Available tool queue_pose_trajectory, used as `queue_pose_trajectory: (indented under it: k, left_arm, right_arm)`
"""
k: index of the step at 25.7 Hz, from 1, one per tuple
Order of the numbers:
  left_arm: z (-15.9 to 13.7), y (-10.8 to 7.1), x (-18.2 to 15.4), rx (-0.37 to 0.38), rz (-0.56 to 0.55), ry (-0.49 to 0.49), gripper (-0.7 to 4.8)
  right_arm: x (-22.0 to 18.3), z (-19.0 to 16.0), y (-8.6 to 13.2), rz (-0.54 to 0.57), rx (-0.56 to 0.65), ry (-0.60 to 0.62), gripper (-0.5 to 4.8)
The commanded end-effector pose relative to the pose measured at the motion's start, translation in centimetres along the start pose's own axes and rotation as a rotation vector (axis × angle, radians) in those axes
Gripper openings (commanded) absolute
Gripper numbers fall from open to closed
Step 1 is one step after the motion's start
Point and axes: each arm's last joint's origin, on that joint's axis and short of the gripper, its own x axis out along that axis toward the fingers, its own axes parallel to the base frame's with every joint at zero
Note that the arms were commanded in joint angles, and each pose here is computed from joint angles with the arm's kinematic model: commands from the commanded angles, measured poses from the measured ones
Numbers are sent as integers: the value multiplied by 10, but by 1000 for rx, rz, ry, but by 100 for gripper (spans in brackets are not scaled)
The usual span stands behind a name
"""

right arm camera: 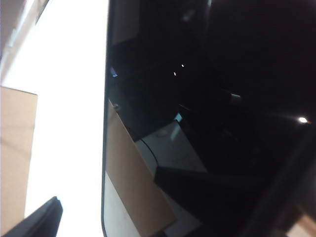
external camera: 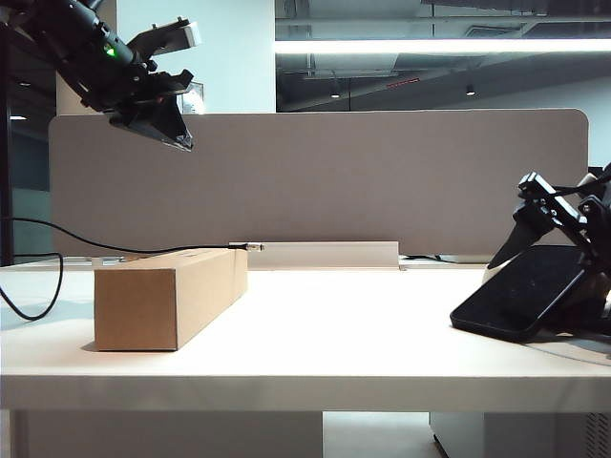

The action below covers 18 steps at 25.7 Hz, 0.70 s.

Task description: Pick up the charging cable and the phone, plug the charging cable into the charging port on the phone, and finally place them back on the table.

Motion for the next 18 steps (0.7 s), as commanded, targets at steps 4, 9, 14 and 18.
queue_pose_trajectory:
  k: [4, 9, 14, 18]
  left_arm:
    - [4, 0, -2, 13, 2, -17, 30]
    - [4, 0, -2, 36, 1, -19, 30]
    - [5, -2, -2, 81, -3, -23, 30]
    - [6, -4, -1, 114, -7, -29, 30]
  right_arm:
    - [9, -9, -13, -47, 94, 46, 305]
    - [12, -10, -15, -50, 95, 48, 196]
    - [12, -7, -11, 13, 77, 47, 7]
    - [11, -4, -5, 115, 48, 51, -5]
